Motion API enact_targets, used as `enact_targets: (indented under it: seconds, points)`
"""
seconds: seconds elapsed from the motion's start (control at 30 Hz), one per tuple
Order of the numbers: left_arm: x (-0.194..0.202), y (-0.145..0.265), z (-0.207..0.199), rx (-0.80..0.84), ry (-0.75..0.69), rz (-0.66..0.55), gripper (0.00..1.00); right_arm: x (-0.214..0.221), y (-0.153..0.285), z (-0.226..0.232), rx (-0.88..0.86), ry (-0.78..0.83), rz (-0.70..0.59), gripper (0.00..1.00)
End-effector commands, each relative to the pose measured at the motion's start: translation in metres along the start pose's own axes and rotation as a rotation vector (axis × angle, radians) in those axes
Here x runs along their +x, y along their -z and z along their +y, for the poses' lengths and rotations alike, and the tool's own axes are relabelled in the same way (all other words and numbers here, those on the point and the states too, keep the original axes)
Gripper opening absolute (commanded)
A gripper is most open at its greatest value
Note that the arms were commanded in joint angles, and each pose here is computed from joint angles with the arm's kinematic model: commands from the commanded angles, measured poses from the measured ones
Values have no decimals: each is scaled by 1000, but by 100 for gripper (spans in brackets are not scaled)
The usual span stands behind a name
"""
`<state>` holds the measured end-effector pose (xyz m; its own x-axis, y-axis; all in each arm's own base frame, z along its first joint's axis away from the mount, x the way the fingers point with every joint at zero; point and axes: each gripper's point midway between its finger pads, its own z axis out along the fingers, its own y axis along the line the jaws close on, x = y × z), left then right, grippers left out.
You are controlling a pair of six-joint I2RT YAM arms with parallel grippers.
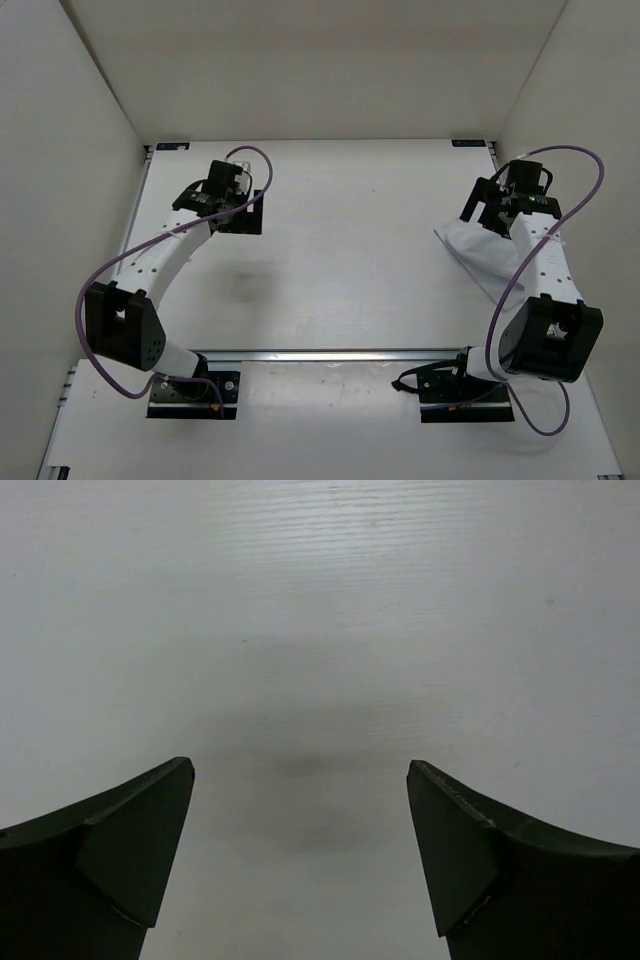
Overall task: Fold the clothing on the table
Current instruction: Move the skirt to the center of the board
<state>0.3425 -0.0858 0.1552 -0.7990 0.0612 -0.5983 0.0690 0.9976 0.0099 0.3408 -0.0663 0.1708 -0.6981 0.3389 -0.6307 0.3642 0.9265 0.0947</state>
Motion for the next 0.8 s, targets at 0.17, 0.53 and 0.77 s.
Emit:
enact_targets:
  seconds: [0.17, 0.53, 0.77]
  points:
    - [-24, 22, -59, 243, -2, -87, 99, 22, 20, -36, 150, -141, 91, 99]
    - [-36, 32, -33, 218, 27, -164, 99, 96, 21, -61, 174, -363, 105, 99]
    - [-47, 41, -58, 317, 65, -192, 99, 120, 25, -75, 235, -449, 100, 96]
